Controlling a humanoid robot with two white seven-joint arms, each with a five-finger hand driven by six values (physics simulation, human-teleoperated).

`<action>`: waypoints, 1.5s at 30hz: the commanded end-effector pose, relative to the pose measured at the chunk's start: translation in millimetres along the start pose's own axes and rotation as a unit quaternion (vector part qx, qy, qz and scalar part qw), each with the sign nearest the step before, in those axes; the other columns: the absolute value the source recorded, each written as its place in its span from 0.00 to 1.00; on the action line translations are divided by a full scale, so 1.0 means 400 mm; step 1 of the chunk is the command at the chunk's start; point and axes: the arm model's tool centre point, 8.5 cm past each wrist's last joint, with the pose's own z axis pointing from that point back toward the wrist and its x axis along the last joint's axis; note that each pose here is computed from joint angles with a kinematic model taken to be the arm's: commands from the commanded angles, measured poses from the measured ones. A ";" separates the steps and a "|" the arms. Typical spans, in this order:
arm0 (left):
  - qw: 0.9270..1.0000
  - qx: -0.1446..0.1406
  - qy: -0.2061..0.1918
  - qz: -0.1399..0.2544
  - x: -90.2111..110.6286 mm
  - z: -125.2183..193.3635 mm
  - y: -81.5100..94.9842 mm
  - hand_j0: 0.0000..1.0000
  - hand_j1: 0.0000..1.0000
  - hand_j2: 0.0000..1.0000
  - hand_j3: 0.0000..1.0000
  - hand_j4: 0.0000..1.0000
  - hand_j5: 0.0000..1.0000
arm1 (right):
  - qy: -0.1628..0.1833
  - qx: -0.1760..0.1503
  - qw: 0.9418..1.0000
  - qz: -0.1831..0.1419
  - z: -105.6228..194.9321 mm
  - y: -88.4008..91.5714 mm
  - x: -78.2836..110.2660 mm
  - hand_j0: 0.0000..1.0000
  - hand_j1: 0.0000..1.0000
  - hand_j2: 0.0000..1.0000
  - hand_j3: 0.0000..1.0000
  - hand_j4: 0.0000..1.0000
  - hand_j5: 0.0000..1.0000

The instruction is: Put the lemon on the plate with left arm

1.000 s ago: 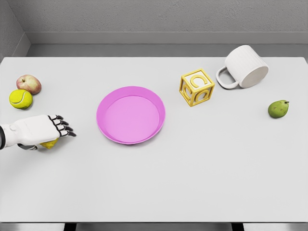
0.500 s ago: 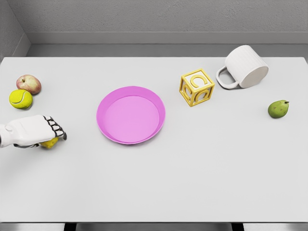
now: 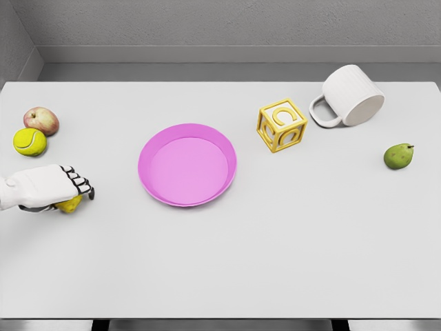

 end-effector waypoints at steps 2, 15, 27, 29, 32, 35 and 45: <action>1.000 -0.003 0.001 -0.002 -0.001 -0.003 -0.003 0.58 0.58 0.58 0.58 0.58 0.58 | 0.001 0.000 1.000 0.000 0.000 0.000 -0.002 1.00 1.00 1.00 1.00 1.00 1.00; 0.997 0.064 -0.001 0.034 -0.002 -0.020 0.047 0.57 0.57 0.57 0.57 0.57 0.57 | 0.001 0.000 1.000 0.000 0.000 0.000 -0.002 1.00 1.00 1.00 1.00 1.00 1.00; 0.984 0.169 -0.038 0.044 0.040 -0.096 0.196 0.58 0.58 0.58 0.58 0.58 0.58 | 0.001 0.000 1.000 0.000 0.000 0.000 -0.002 1.00 1.00 1.00 1.00 1.00 1.00; 0.974 0.211 -0.068 0.041 0.084 -0.146 0.277 0.58 0.58 0.58 0.58 0.58 0.58 | 0.001 0.000 1.000 0.000 0.000 0.000 -0.002 1.00 1.00 1.00 1.00 1.00 1.00; 0.960 0.247 -0.130 0.000 0.174 -0.218 0.426 0.58 0.58 0.58 0.58 0.58 0.58 | 0.001 0.000 1.000 0.000 0.000 0.000 -0.002 1.00 1.00 1.00 1.00 1.00 1.00; 0.952 0.266 -0.150 -0.008 0.212 -0.240 0.478 0.73 0.73 0.73 0.73 0.73 0.73 | 0.001 0.000 1.000 0.000 0.000 0.000 -0.002 1.00 1.00 1.00 1.00 1.00 1.00; 0.948 0.300 -0.019 0.108 -0.029 -0.096 0.331 1.00 1.00 1.00 1.00 1.00 1.00 | 0.001 0.000 1.000 0.000 0.000 0.000 -0.002 1.00 1.00 1.00 1.00 1.00 1.00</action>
